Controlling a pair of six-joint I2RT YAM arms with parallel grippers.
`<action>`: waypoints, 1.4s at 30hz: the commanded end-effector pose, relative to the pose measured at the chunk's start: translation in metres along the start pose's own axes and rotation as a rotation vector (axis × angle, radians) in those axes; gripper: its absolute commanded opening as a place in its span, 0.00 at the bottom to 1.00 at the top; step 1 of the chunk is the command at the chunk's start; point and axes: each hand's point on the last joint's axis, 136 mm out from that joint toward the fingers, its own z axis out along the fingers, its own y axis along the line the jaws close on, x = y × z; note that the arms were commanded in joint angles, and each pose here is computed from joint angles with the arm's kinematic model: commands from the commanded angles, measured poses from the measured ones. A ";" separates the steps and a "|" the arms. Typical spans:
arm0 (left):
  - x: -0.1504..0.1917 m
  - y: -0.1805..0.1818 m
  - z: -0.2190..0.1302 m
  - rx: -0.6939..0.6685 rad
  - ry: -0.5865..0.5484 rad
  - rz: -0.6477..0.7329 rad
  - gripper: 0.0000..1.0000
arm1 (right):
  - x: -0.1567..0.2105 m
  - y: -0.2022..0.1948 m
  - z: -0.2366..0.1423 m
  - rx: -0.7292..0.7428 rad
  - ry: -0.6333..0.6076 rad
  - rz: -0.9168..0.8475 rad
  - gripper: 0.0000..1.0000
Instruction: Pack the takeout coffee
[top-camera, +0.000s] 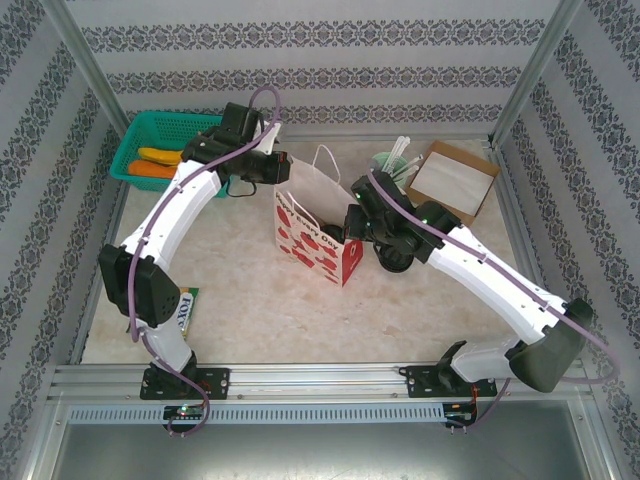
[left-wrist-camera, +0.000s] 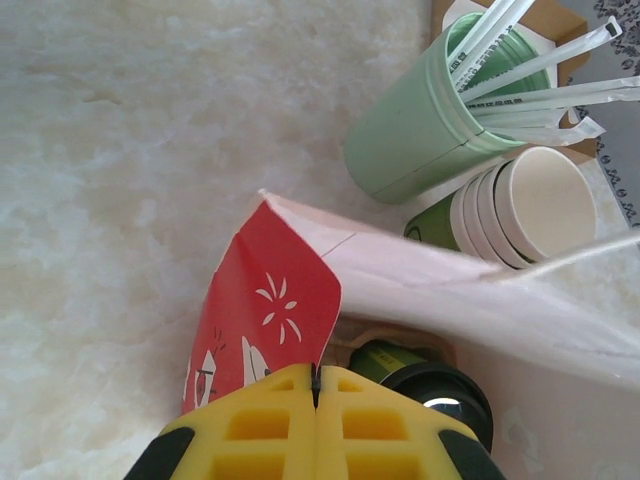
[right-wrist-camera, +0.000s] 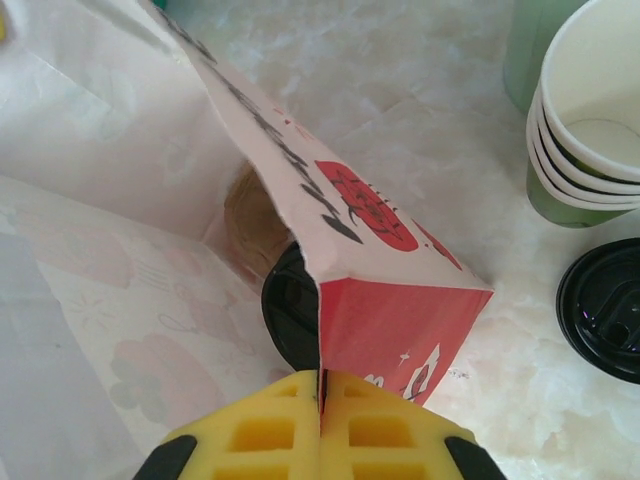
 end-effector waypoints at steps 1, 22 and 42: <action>0.007 -0.006 -0.023 -0.016 -0.008 -0.013 0.00 | -0.014 0.012 -0.004 -0.046 -0.014 -0.038 0.00; 0.021 0.014 -0.056 -0.131 -0.094 -0.236 0.07 | -0.044 0.037 0.023 -0.181 0.202 -0.263 0.00; 0.015 0.019 -0.032 -0.053 -0.059 -0.360 0.19 | -0.090 0.027 0.065 -0.200 0.217 -0.247 0.09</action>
